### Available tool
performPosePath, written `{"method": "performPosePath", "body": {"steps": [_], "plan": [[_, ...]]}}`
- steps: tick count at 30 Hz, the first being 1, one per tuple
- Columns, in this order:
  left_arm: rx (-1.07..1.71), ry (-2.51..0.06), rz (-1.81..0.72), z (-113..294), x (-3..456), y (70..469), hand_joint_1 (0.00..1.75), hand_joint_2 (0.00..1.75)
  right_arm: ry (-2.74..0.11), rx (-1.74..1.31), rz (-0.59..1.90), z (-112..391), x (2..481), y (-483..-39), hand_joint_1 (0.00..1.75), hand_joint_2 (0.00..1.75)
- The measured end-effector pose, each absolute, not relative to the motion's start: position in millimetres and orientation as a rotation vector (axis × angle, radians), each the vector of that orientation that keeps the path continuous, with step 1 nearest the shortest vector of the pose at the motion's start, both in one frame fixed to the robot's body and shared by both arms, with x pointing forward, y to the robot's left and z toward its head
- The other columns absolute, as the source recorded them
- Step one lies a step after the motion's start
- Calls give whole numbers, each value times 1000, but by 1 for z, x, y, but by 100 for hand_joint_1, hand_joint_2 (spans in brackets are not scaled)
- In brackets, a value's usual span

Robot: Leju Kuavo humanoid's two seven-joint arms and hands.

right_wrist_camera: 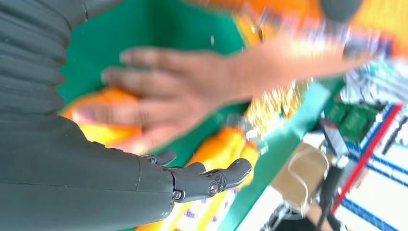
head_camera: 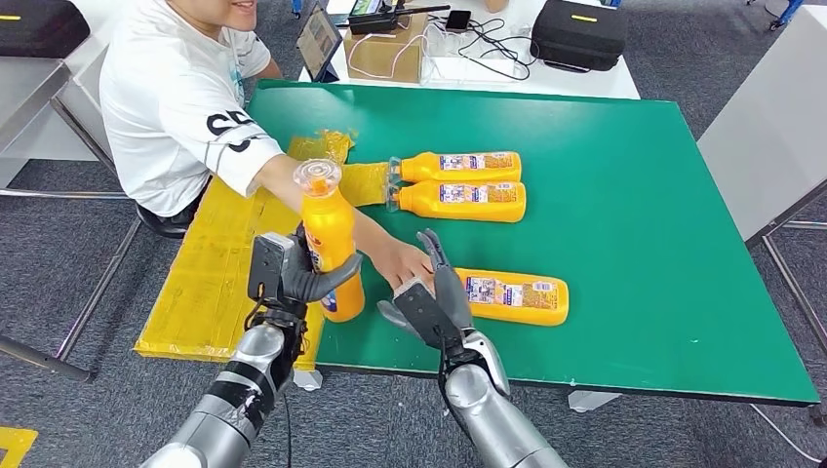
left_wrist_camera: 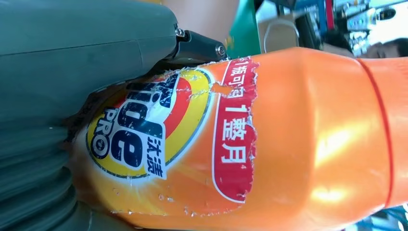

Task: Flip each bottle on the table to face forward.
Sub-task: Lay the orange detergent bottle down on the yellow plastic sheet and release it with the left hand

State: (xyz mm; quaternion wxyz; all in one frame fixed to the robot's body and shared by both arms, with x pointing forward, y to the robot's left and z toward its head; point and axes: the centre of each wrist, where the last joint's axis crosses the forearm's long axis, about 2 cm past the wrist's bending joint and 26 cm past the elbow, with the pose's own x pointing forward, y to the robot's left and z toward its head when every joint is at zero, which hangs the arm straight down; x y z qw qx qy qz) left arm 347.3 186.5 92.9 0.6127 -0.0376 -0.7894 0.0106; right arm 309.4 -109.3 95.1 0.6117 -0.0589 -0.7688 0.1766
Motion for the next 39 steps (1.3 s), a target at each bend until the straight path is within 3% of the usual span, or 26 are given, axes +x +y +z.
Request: {"method": "performPosePath", "body": {"steps": [11,24,30,39], "plan": [[376,-1823,-147,87,356,262,175,175,-1875,-178,126,116,310,-149,0,175],[895,-1638,-702,90,381,333,175,175,-1894,-191,29,119,315,-182,0,175],[984,-1468,-959,83,380,354,175,175,-1896,-195,40,119,319,-191,0,175],[958,-1314,-1127,82,381,376,175,175,-1896,-195,82,121,327,-191,0,175]]}}
